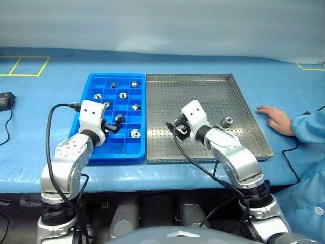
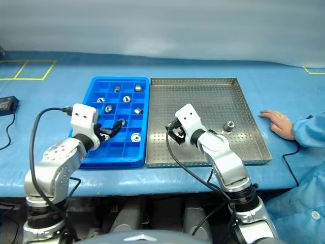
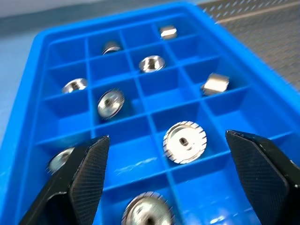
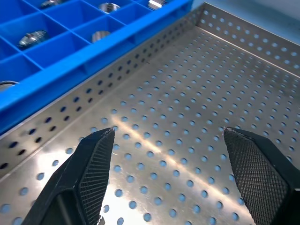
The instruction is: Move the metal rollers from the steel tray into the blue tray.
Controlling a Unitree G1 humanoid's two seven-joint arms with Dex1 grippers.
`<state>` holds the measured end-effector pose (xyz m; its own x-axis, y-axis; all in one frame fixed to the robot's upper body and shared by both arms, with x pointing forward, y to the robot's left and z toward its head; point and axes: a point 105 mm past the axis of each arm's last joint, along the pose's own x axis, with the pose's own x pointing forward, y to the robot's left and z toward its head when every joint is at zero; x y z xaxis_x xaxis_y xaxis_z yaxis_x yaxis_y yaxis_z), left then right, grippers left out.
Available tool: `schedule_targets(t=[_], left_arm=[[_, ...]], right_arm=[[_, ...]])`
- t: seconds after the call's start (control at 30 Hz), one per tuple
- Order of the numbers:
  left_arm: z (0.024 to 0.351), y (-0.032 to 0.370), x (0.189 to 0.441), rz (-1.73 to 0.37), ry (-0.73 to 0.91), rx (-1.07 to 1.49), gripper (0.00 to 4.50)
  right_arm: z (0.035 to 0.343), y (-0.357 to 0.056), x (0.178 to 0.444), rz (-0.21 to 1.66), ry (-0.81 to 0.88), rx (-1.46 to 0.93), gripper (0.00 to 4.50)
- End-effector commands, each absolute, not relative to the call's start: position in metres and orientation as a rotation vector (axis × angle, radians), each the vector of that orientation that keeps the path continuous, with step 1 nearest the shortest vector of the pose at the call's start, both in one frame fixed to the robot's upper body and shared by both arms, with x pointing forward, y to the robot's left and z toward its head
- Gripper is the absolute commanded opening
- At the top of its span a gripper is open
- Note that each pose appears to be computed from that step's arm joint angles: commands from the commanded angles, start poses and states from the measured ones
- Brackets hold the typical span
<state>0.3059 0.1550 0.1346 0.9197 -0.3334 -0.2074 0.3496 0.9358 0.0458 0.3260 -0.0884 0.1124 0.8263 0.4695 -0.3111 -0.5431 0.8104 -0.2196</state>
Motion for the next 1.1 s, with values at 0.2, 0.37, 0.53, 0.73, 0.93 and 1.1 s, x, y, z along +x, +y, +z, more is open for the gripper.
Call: schedule_targets(t=[0.2, 0.37, 0.53, 0.73, 0.93, 1.1], left_arm=[[0.140, 0.081, 0.281, -0.786, 0.097, 0.091, 4.34], [0.130, 0.077, 0.288, -0.782, 0.113, 0.095, 4.34], [0.120, 0.073, 0.289, -0.770, 0.153, 0.095, 4.34], [0.121, 0.070, 0.287, -0.778, 0.149, 0.081, 4.34], [0.121, 0.073, 0.288, -0.768, 0.150, 0.088, 4.34], [0.119, 0.073, 0.287, -0.761, 0.156, 0.090, 4.34]], right_arm=[[0.123, -0.145, 0.348, 0.183, 0.270, -0.276, 3.90], [0.124, -0.178, 0.357, -0.033, 0.280, -0.219, 3.90], [0.125, -0.192, 0.364, -0.150, 0.266, -0.213, 3.90], [0.109, -0.202, 0.367, -0.236, 0.321, -0.113, 3.90], [0.102, -0.202, 0.367, -0.281, 0.340, -0.062, 3.90], [0.088, -0.196, 0.366, -0.263, 0.387, -0.017, 3.90]])
